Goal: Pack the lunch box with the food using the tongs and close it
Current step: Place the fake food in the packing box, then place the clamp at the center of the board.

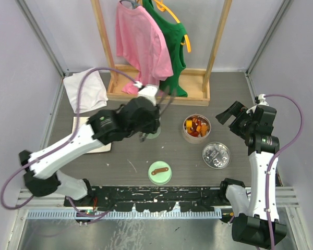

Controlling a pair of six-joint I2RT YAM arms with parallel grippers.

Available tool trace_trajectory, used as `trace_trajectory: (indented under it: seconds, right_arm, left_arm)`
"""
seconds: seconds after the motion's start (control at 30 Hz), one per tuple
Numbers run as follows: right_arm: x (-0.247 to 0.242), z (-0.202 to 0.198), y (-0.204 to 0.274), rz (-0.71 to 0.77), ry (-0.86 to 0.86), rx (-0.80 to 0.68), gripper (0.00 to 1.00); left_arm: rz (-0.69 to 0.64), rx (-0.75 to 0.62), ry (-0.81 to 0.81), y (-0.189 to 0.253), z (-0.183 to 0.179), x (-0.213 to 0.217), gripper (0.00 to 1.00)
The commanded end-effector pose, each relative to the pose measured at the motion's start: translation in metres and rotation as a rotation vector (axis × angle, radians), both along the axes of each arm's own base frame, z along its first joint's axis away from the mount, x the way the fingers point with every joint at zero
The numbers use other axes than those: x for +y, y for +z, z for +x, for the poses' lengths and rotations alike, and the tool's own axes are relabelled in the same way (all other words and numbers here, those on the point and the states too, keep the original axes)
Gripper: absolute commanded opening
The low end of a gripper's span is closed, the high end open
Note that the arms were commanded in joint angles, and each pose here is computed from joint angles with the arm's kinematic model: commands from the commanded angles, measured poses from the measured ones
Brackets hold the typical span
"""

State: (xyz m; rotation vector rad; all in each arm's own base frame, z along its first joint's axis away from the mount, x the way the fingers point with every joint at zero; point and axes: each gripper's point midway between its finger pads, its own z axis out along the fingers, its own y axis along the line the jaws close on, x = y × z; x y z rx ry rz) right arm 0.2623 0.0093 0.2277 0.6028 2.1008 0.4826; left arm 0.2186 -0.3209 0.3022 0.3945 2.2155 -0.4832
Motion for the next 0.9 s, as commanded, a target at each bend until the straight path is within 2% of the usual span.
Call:
trace_trajectory:
  seconds: [0.0, 0.1, 0.2, 0.4, 0.5, 0.87]
  right_arm:
    - [0.001, 0.007, 0.020, 0.004, 0.007, -0.072, 1.00]
    - [0.003, 0.008, 0.021, 0.016, 0.012, -0.076, 1.00]
    - [0.004, 0.007, 0.022, 0.020, 0.012, -0.078, 1.00]
    - [0.005, 0.007, 0.022, 0.028, 0.013, -0.080, 1.00]
    - [0.006, 0.006, 0.022, 0.037, 0.010, -0.082, 1.00]
    - [0.008, 0.003, 0.027, 0.043, 0.012, -0.100, 1.00]
  left_arm:
    - [-0.081, -0.113, 0.199, 0.022, 0.017, 0.052, 0.37]
    - [-0.108, -0.143, 0.294, 0.027, 0.015, 0.094, 0.37]
    - [-0.080, -0.135, 0.397, 0.010, 0.011, 0.132, 0.38]
    - [-0.037, -0.046, 0.484, -0.039, -0.008, 0.171, 0.43]
    - [-0.027, -0.018, 0.493, -0.057, -0.012, 0.177, 0.47]
    - [0.085, 0.132, 0.470, -0.140, -0.010, 0.165, 0.47]
